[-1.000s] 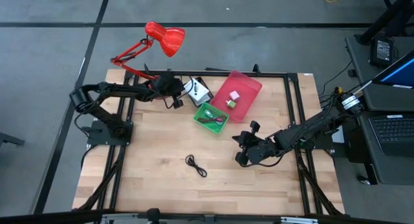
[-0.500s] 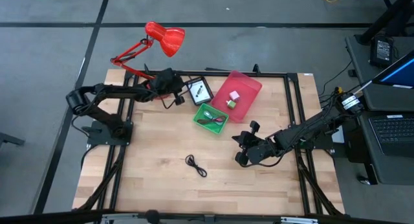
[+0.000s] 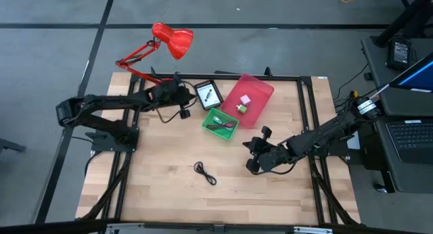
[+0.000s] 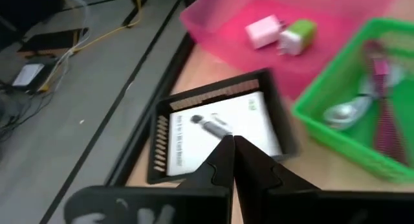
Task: Pick and place items into bin
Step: Put the black charger cable into the green bin
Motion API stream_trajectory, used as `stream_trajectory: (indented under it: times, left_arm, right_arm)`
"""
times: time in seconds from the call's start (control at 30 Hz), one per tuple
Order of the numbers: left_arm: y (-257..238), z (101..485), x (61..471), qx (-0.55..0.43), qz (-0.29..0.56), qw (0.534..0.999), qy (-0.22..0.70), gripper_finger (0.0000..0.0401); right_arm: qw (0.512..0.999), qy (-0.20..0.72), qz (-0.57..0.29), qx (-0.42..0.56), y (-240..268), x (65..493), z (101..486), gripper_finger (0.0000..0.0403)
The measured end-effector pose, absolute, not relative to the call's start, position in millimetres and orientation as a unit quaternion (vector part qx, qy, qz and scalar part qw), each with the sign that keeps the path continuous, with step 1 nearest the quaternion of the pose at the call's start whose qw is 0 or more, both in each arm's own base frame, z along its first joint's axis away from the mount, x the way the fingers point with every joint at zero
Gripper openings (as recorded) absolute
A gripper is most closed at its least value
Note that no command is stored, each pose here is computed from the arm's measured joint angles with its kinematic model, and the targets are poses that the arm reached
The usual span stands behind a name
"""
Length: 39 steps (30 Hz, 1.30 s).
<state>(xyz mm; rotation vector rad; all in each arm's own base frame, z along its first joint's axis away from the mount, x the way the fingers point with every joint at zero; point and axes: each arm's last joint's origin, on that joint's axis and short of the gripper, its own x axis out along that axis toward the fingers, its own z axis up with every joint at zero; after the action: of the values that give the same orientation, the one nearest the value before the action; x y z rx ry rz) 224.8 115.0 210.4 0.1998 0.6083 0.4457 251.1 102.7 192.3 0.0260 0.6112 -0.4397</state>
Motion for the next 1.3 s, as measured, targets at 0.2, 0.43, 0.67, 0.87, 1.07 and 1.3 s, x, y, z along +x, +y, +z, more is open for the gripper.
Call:
stream_trajectory:
  times: [0.2,0.43,0.67,0.87,1.07,1.3]
  left_arm:
    - [78,227,215,0.097,0.164,0.935,0.298,0.0002]
    - [28,231,214,0.088,0.077,0.946,0.303,0.0002]
    - [-14,225,221,0.110,0.024,0.946,0.304,0.0003]
    - [-39,223,229,0.099,-0.008,0.948,0.301,0.0003]
    - [-62,233,251,0.112,-0.033,0.937,0.329,0.0003]
    - [-90,237,278,0.127,-0.060,0.904,0.404,0.0003]
  right_arm:
    - [0.930,0.298,-0.214,0.013,103,251,192,0.0000]
    - [0.931,0.295,-0.214,0.015,103,252,193,0.0000]
    - [0.933,0.293,-0.210,0.007,103,252,194,0.0000]
    - [0.935,0.287,-0.206,0.006,104,254,195,0.0000]
    - [0.948,0.258,-0.186,-0.013,107,259,201,0.0000]
    - [0.949,0.255,-0.183,-0.016,107,260,202,0.0000]
